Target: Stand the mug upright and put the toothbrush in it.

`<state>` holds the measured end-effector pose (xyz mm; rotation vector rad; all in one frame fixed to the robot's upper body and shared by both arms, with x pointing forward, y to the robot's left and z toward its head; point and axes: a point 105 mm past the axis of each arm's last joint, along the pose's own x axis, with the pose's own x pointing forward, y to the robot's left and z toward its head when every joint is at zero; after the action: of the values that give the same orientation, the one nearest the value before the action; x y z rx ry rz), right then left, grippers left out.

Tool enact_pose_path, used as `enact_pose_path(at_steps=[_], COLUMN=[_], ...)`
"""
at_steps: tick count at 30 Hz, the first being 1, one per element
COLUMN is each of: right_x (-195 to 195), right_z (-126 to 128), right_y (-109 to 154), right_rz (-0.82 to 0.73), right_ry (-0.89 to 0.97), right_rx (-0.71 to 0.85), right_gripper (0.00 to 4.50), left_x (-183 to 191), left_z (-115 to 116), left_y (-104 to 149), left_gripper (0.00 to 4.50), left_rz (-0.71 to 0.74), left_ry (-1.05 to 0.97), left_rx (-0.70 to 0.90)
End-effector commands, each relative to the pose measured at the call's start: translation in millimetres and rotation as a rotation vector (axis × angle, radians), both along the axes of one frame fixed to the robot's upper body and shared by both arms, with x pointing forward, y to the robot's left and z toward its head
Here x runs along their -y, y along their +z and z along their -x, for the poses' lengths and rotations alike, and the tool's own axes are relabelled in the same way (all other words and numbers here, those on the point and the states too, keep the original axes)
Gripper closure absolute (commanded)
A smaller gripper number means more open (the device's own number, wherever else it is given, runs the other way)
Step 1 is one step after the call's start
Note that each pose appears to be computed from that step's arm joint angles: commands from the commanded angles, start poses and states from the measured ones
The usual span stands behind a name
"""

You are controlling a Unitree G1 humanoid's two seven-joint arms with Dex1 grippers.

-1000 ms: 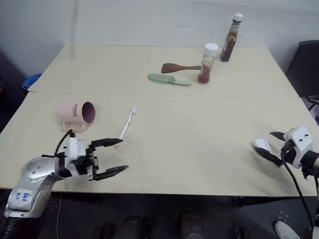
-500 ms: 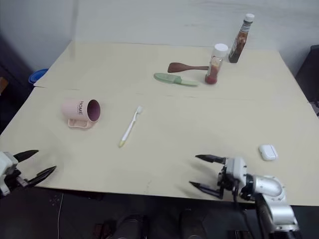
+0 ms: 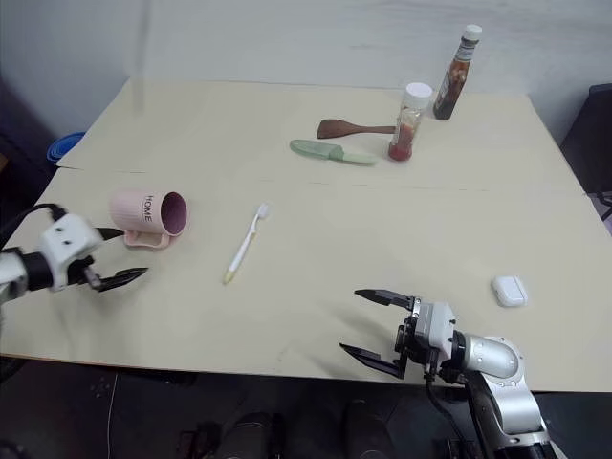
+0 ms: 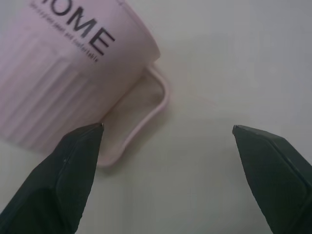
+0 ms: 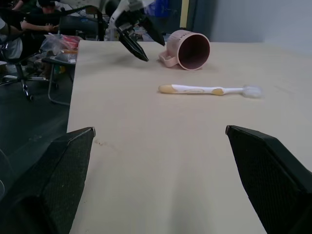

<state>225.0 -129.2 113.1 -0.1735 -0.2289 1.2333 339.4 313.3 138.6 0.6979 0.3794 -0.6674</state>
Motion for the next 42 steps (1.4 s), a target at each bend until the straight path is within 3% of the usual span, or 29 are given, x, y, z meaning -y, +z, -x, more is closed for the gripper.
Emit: enact_pose_path(at_steps=[1,7,14,20,22,25,28,31,36,42], right_x=[-6,-16,-14,-7,2,17,33,47,72,95], right_z=[2,7,1,-2,2,7,10,24,36,44], right_y=[6,-1,7,12,10,12,20,22,16,23], right_rz=[-0.026,-0.008,0.002,-0.003,0.009,0.013,-0.022,0.014,0.101,0.092], right_ry=[0.002,0.049,0.006,-0.061,-0.095,-0.159,-0.254,-0.31,-0.428,-0.615], right_rx=[0.017,-0.058,-0.07,-0.065,-0.069,-0.085,-0.099,-0.106,-0.054,0.034], right_gripper=[0.02,0.02,0.0,0.0,0.0,0.0,0.0,0.0,0.0,0.0], left_x=[4,22,21,25,56,100,128,176,280,343], left_z=[-8,-23,-23,-26,-30,-28,-25,-6,42,53], left_y=[-12,-30,-39,-42,-28,8,47,87,60,21], left_gripper=[0.0,0.0,2.15,3.86,4.37,4.4,4.41,4.41,4.41,4.41], left_rz=[-0.022,-0.015,-0.176,-0.174,-0.041,0.156,0.256,0.441,0.647,0.839], left_ry=[-0.029,-0.079,-0.117,-0.138,-0.287,-0.554,-0.733,-0.963,-1.319,-1.316], left_rx=[-0.09,-0.296,-0.436,-0.411,-0.331,-0.173,-0.058,-0.005,-0.145,-0.285])
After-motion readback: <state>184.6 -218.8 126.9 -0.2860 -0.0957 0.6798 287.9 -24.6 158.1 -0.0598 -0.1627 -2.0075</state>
